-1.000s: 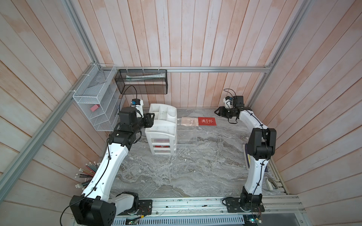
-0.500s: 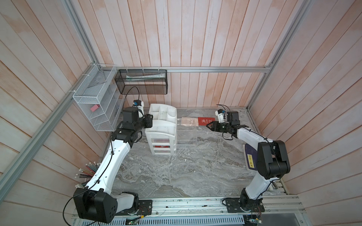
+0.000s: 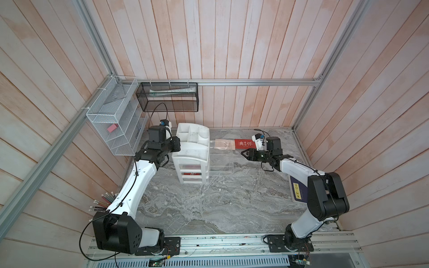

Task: Take the postcards out of the drawer
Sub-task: Close the drawer at the center of the board.

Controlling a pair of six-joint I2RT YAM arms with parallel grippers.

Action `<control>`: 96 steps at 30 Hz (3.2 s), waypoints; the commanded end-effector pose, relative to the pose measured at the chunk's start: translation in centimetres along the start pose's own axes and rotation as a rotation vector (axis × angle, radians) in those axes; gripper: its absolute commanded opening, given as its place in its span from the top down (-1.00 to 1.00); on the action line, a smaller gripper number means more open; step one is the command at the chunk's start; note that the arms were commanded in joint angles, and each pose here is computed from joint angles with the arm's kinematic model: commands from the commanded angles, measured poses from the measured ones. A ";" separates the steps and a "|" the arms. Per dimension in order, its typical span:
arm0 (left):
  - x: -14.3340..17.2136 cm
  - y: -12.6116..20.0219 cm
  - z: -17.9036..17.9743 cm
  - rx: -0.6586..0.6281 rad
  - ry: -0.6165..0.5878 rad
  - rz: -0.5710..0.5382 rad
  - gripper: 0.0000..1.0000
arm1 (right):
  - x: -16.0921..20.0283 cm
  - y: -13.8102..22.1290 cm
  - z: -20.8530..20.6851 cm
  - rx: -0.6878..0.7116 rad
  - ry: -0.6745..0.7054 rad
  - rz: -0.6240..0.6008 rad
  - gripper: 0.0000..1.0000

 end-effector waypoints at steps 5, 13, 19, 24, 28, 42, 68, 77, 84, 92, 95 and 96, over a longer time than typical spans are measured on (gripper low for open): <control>-0.2 0.4 0.1 -0.001 0.003 0.003 0.47 | 0.5 -1.5 0.9 -0.030 0.023 0.010 0.04; -0.2 0.6 0.1 -0.001 0.011 0.001 0.53 | 1.2 -3.7 0.7 -0.041 0.022 0.046 0.06; 0.1 0.5 0.1 -0.002 0.014 0.009 0.59 | 1.4 -5.0 1.5 -0.070 0.032 0.067 0.06; 0.1 0.4 0.0 0.004 0.017 0.011 0.60 | 1.3 -5.9 3.0 -0.094 0.052 0.079 0.07; 0.1 0.4 -0.2 0.019 0.022 0.009 0.61 | 1.3 -6.6 4.3 -0.114 0.072 0.091 0.06; 0.2 0.4 -0.6 0.040 0.027 0.013 0.65 | 2.9 -8.8 7.6 -0.170 0.112 0.144 0.07; 0.2 0.5 -0.9 0.060 0.038 0.014 0.68 | 4.4 -14.4 13.9 -0.318 0.132 0.203 0.07; 0.3 0.8 -0.7 0.047 0.031 0.009 0.69 | 3.8 -12.9 12.7 -0.347 0.075 0.160 0.07; 0.2 1.1 -0.5 0.037 0.033 -0.004 0.70 | 4.1 -11.2 10.8 -0.367 0.001 0.119 0.07; 0.5 1.2 -0.3 0.028 0.034 0.000 0.72 | 6.0 -11.2 10.2 -0.474 -0.130 0.103 0.03; 0.6 1.2 -0.3 0.025 0.031 0.002 0.73 | 6.2 -11.1 10.4 -0.551 -0.180 0.093 -0.03; 0.6 1.2 -0.2 0.025 0.031 0.002 0.73 | 6.3 -11.1 10.5 -0.568 -0.191 0.093 -0.06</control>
Point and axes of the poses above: each gripper's point midway between its finger pads, its own y axis back along the fingers, its own z axis along the line the jaws close on, x = y × z, the point moved 1 cm from there along y, back along the fingers, and after that the axes turned 1 degree about y, right-handed, at the moved point
